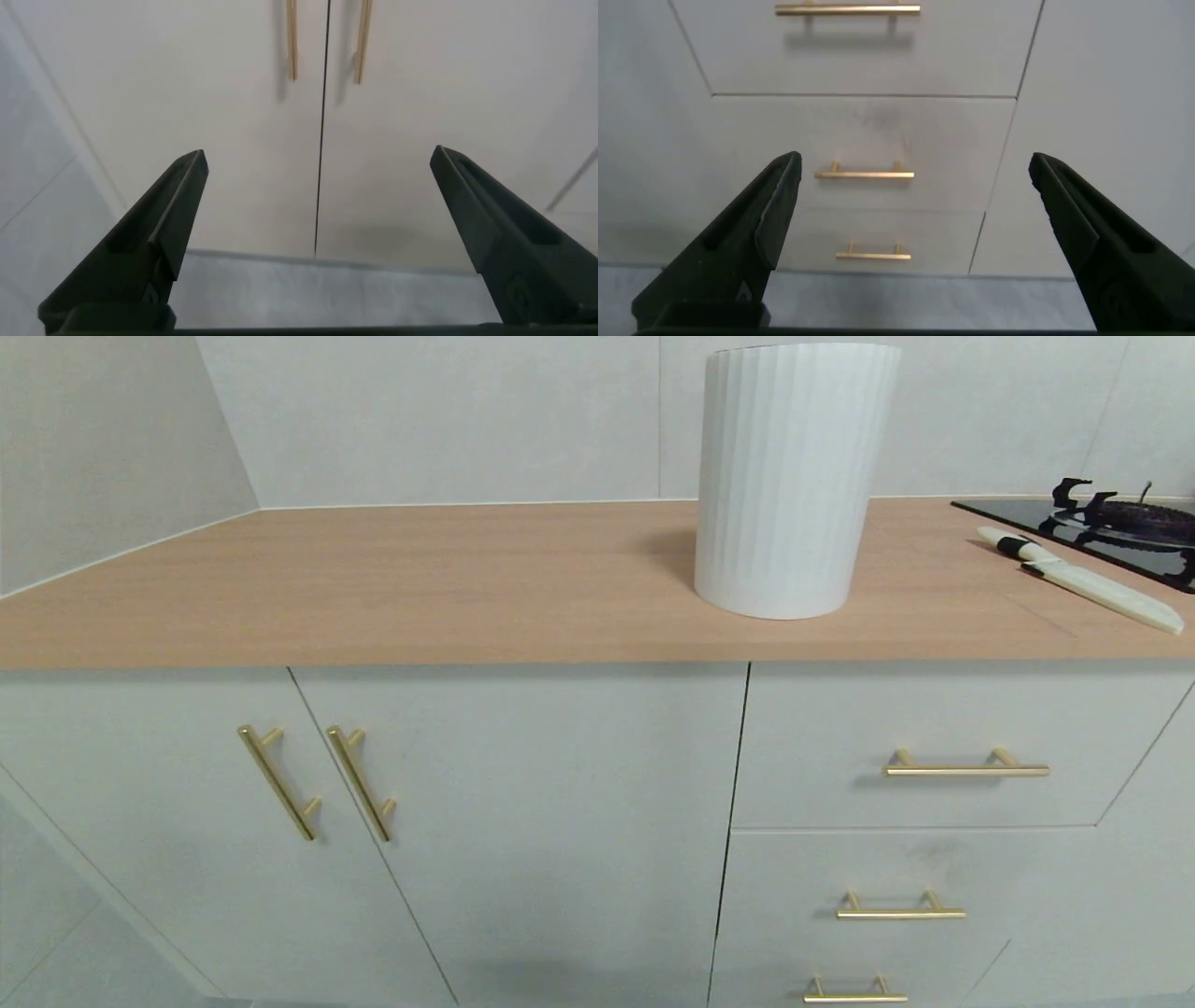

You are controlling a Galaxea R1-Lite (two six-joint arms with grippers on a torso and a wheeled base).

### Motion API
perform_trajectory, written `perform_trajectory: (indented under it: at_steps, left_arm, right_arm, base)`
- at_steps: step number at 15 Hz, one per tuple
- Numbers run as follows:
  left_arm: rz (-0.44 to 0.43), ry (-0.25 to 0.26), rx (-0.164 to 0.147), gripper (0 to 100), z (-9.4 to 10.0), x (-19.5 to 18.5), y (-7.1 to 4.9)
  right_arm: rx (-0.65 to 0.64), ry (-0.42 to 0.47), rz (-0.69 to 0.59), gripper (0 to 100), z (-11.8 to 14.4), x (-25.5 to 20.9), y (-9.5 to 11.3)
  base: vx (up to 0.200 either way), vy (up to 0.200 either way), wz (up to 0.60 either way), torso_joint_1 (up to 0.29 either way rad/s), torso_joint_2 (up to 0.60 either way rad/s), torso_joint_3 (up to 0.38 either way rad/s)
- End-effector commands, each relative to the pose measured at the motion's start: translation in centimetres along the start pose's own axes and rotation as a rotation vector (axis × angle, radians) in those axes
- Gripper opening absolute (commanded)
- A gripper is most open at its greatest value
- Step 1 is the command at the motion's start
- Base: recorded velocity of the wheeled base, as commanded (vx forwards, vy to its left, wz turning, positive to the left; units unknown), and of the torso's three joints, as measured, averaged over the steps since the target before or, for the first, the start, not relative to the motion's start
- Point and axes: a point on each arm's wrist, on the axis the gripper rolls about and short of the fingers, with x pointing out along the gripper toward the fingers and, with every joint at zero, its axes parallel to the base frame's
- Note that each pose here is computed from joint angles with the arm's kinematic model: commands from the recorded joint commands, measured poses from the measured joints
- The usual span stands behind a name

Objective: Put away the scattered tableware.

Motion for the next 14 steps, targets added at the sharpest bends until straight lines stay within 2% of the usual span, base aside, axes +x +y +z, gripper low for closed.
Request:
perform_trajectory:
  at_steps: [1, 2, 6, 8, 14]
  left_arm:
    - [0.001, 0.0, 0.0, 100, -0.01, 0.0, 0.0]
    - [0.001, 0.0, 0.0, 100, -0.01, 0.0, 0.0]
    - [0.001, 0.0, 0.0, 100, -0.01, 0.0, 0.0]
    - [0.001, 0.0, 0.0, 100, -0.01, 0.0, 0.0]
    - [0.001, 0.0, 0.0, 100, -0.01, 0.0, 0.0]
  right_arm:
    - [-0.001, 0.002, 0.001, 100, 0.0, 0.02, 0.0]
    - [-0.001, 0.002, 0.0, 100, 0.0, 0.02, 0.0]
    - [-0.001, 0.002, 0.0, 100, 0.0, 0.02, 0.0]
    - [-0.001, 0.002, 0.001, 100, 0.0, 0.02, 0.0]
    - [-0.001, 0.002, 0.001, 100, 0.0, 0.02, 0.0]
  base:
    - [0.2, 0.0, 0.0, 0.007, 0.01, 0.012]
    - [0.2, 0.0, 0.0, -0.002, 0.01, 0.007]
    - [0.0, 0.0, 0.0, 0.0, 0.0, 0.0]
    - [0.0, 0.0, -0.6, 0.005, 0.0, 0.0]
    - [0.0, 0.0, 0.0, 0.0, 0.0, 0.0]
